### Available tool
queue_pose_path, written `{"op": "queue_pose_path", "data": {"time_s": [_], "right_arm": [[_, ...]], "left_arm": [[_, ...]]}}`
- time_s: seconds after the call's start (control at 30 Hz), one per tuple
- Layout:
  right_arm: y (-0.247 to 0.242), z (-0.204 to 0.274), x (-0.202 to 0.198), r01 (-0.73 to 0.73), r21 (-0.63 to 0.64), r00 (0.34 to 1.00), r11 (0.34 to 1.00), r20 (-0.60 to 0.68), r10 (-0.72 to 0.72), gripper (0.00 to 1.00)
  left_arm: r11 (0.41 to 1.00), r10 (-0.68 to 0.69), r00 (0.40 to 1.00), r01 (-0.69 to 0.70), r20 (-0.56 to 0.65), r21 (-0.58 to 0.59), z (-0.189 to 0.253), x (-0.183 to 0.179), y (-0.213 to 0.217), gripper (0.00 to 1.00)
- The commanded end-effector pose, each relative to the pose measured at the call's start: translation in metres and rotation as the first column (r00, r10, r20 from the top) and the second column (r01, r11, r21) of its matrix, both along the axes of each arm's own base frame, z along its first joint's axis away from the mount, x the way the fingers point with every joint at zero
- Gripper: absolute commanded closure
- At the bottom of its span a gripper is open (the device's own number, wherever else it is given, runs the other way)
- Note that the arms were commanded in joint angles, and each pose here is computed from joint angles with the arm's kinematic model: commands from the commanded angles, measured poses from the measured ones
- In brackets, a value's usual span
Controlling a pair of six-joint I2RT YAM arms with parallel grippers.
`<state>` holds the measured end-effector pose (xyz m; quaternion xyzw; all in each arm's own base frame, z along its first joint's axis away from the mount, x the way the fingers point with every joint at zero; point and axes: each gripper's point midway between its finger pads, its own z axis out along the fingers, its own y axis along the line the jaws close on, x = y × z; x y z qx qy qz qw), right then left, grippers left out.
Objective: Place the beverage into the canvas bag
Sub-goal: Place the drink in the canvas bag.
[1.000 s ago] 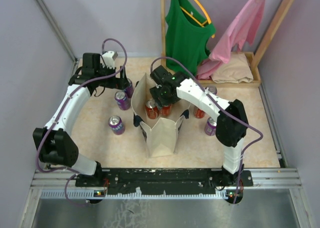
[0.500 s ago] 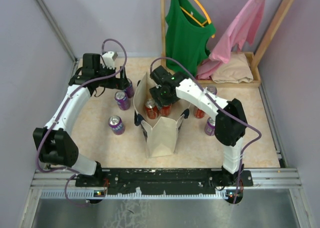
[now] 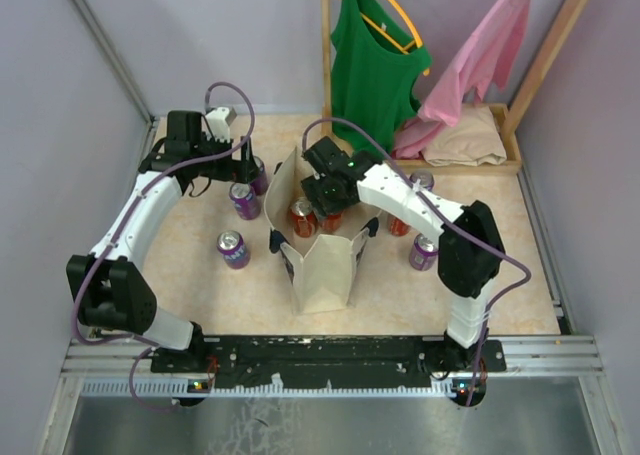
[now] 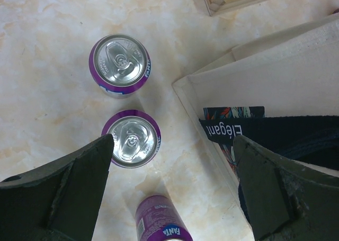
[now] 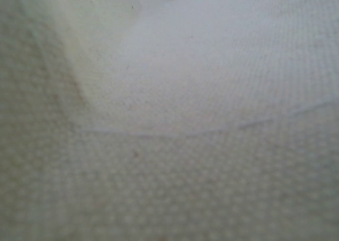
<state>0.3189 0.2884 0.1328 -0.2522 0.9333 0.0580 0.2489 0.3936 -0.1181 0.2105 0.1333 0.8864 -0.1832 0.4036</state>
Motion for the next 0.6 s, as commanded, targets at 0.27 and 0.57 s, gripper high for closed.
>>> {"op": "queue_pose_path", "data": {"time_s": [0.27, 0.57], "right_arm": [[0.014, 0.076, -0.003, -0.184, 0.049, 0.958, 0.982, 0.232, 0.168, 1.00], [0.014, 0.068, -0.024, -0.342, 0.020, 0.923, 0.940, 0.195, 0.332, 1.00]], "left_arm": [[0.999, -0.010, 0.999, 0.011, 0.039, -0.037, 0.013, -0.002, -0.003, 0.00], [0.997, -0.049, 0.999, 0.050, 0.021, -0.067, 0.009, -0.007, -0.011, 0.00]]}}
